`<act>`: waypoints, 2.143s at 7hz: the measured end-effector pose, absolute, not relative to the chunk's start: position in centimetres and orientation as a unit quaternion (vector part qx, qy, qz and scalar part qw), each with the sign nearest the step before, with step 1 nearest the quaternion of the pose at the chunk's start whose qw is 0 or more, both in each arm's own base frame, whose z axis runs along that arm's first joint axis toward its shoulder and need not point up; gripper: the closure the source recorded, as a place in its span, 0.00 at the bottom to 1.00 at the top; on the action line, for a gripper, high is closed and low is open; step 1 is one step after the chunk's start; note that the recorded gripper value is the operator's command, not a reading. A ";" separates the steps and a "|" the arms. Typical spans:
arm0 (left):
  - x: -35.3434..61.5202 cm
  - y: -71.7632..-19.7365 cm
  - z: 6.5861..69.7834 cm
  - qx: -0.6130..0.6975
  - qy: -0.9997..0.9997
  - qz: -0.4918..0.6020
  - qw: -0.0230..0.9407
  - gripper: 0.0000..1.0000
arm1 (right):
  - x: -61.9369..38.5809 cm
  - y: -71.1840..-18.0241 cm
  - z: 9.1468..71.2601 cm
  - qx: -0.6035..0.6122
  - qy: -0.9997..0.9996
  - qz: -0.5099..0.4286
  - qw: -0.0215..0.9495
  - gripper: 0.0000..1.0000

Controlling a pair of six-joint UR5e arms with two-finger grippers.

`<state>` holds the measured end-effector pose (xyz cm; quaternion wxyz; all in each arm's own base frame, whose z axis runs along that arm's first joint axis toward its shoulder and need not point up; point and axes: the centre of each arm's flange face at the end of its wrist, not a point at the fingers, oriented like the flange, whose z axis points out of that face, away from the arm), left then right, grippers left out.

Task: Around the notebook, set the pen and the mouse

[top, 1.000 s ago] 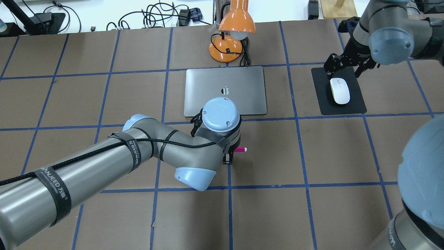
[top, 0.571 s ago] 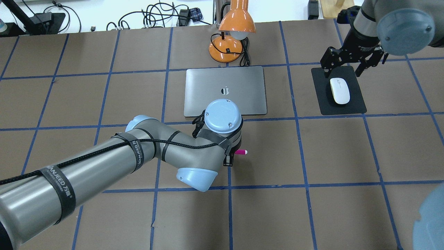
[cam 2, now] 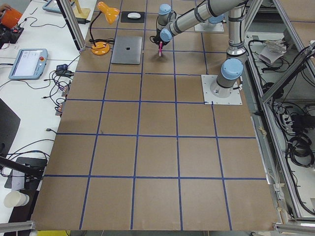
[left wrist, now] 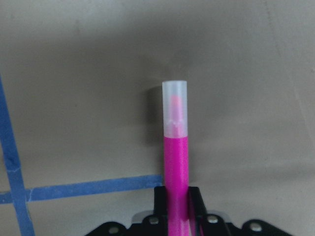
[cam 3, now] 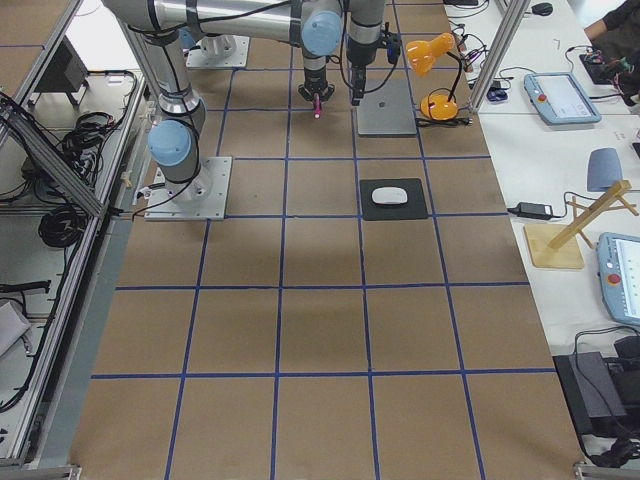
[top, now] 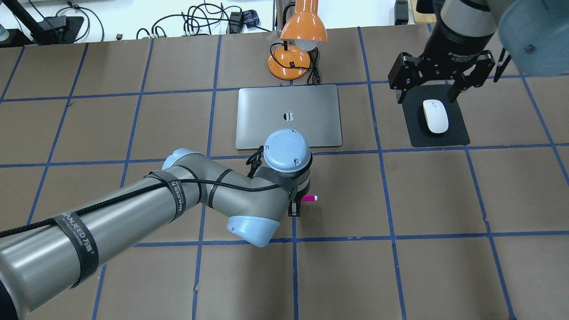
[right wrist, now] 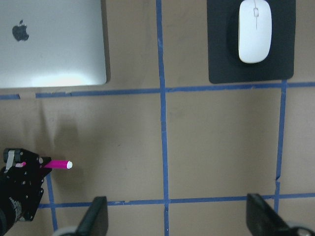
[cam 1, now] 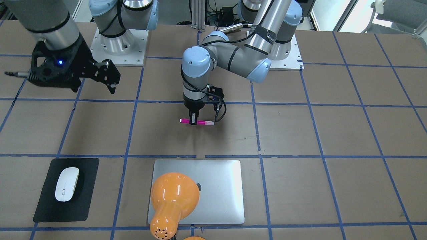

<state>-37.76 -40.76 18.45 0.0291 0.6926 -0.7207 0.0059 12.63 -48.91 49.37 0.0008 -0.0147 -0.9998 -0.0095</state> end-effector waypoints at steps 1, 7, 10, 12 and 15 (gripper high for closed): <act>-37.7 -40.7 18.2 0.695 -0.718 0.003 0.026 0.45 | 12.9 -46.6 51.2 -0.015 -1.000 -0.011 0.002 0.00; -36.8 -41.7 18.9 0.634 -0.773 0.006 0.030 0.00 | 14.1 -50.2 51.2 -0.027 -0.999 0.021 0.001 0.00; -34.2 -42.8 23.1 0.495 -0.868 -0.021 0.039 0.00 | 14.7 -50.3 50.6 -0.012 -1.000 0.008 0.020 0.00; -31.7 -43.3 28.9 0.383 -0.923 -0.030 0.029 0.02 | 15.0 -50.4 50.4 -0.014 -1.000 0.005 0.006 0.00; -26.6 -45.4 40.5 0.223 -0.974 -0.041 0.019 0.03 | 15.0 -50.4 50.2 -0.018 -1.000 0.004 -0.002 0.00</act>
